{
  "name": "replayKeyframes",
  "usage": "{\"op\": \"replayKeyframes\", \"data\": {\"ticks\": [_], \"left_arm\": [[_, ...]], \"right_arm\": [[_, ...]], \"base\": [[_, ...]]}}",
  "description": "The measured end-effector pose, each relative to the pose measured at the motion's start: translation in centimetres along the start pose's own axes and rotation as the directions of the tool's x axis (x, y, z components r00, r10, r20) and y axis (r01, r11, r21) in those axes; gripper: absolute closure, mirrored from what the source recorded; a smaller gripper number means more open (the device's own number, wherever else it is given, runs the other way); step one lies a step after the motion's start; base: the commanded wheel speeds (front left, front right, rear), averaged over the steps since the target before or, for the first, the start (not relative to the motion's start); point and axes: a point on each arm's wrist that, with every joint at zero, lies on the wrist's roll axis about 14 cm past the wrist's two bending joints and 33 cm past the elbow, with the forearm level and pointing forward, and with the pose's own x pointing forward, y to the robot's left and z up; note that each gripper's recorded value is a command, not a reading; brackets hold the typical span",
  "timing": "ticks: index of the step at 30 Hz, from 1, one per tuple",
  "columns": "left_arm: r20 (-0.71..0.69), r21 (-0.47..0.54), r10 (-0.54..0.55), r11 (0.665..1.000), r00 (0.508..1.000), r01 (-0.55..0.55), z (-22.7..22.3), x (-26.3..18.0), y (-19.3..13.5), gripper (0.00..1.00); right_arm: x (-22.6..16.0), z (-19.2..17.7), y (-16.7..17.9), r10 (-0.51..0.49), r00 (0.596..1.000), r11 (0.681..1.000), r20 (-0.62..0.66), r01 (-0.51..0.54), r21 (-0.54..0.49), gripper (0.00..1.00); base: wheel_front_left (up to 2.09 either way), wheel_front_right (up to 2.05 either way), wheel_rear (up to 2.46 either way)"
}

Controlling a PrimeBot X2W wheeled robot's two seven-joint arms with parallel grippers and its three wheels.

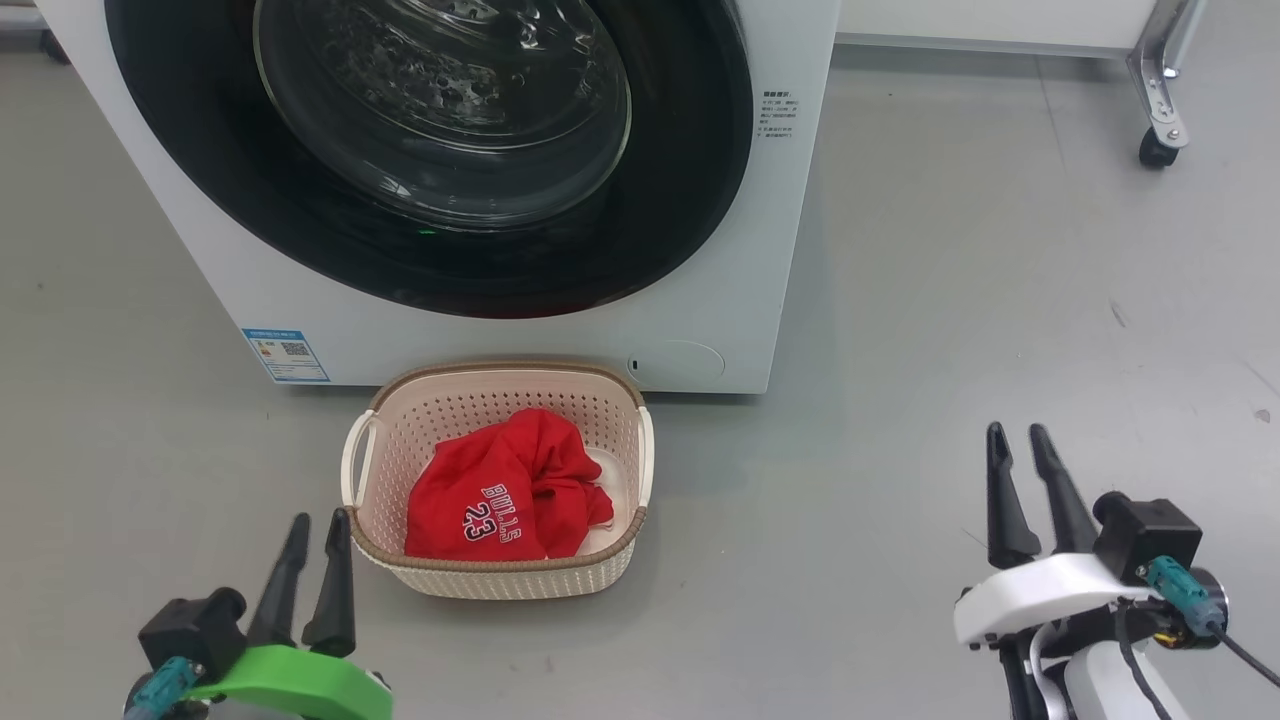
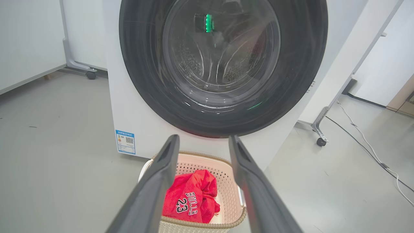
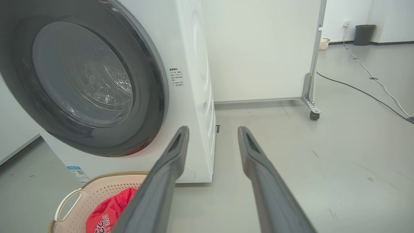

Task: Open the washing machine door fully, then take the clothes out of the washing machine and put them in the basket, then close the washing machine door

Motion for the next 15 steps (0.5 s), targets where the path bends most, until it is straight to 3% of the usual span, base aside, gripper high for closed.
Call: {"op": "replayKeyframes", "data": {"ticks": [4,15], "left_arm": [[-0.052,-0.018,0.022,1.0,0.998,-0.023,-1.8,-0.8,0.3,1.0],[-0.062,-0.141,0.053,0.988,0.997,-0.061,-1.7,-0.7,0.8,1.0]], "right_arm": [[-1.2,-2.2,-0.5,-0.024,0.997,1.0,-0.067,0.025,0.013,1.0],[-1.4,-2.2,-1.7,-0.074,0.993,0.987,-0.087,0.085,0.136,1.0]], "base": [[0.0,0.0,0.0],[0.0,0.0,0.0]]}}
